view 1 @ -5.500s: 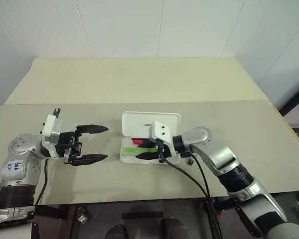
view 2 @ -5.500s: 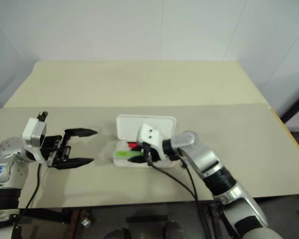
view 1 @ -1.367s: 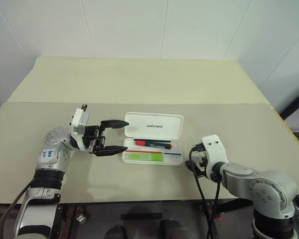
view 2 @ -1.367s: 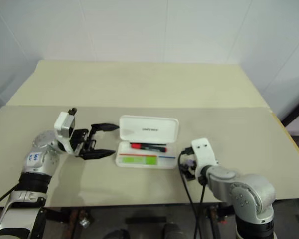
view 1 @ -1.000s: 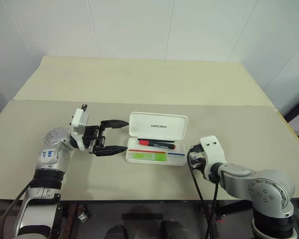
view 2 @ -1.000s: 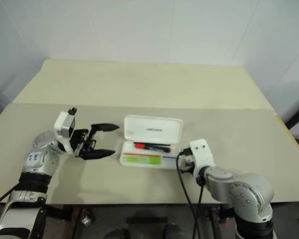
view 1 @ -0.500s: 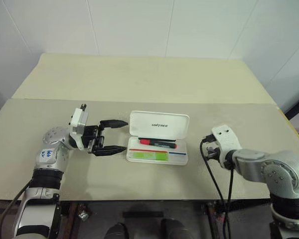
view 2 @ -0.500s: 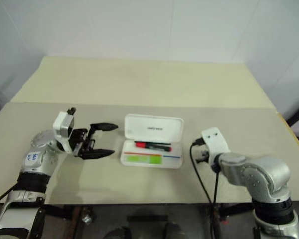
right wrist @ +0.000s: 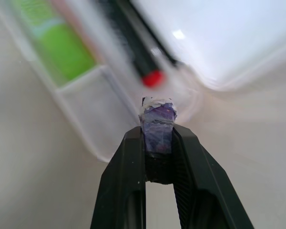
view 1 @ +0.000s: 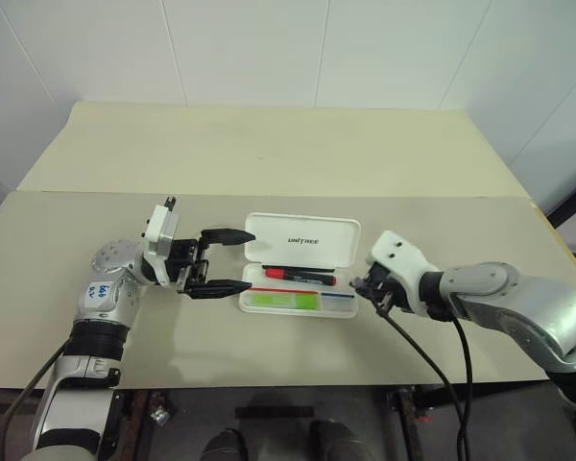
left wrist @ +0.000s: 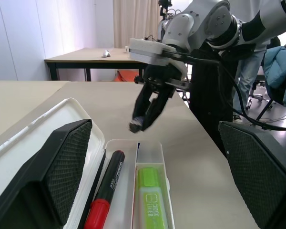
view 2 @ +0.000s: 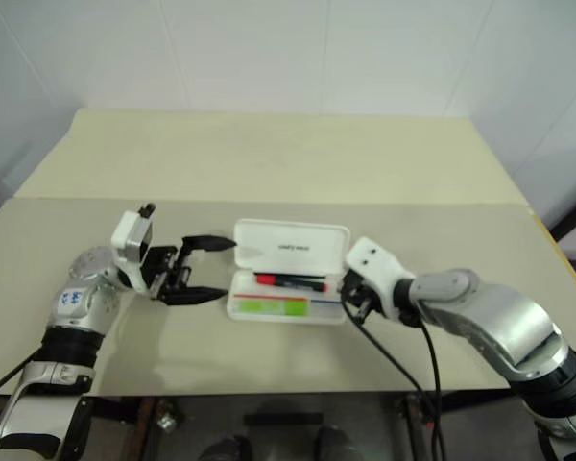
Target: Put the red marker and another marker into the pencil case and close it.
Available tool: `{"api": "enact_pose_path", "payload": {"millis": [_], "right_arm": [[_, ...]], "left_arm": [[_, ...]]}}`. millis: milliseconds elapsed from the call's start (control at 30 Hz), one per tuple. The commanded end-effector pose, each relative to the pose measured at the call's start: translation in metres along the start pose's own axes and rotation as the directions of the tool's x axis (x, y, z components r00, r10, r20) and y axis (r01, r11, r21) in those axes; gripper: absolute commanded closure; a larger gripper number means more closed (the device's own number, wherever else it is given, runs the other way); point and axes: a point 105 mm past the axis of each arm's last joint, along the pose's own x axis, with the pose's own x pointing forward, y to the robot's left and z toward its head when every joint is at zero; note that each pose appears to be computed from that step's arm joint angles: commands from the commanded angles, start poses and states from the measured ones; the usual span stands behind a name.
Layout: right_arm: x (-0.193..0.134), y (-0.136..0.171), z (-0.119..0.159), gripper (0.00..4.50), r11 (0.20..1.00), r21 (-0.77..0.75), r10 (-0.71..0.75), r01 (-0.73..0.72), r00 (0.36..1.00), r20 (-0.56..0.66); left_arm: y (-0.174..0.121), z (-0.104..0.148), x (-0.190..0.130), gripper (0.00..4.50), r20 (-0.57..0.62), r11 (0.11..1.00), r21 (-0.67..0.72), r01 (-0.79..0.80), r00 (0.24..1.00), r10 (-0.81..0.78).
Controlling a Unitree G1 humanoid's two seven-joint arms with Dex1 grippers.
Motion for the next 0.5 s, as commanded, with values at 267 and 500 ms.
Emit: {"api": "enact_pose_path", "payload": {"millis": [267, 500], "right_arm": [[0.015, 0.016, 0.024, 4.1, 0.965, -0.215, 0.161, -0.152, 0.987, 0.024], [0.02, 0.01, 0.02, 4.1, 0.953, -0.253, 0.171, -0.165, 0.985, -0.001]], "left_arm": [[-0.011, 0.012, 0.0, 0.0, -0.002, 0.991, 0.065, 0.118, 0.993, -0.118], [-0.012, 0.013, -0.002, 0.0, -0.004, 0.992, 0.072, 0.104, 0.995, -0.103]]}}
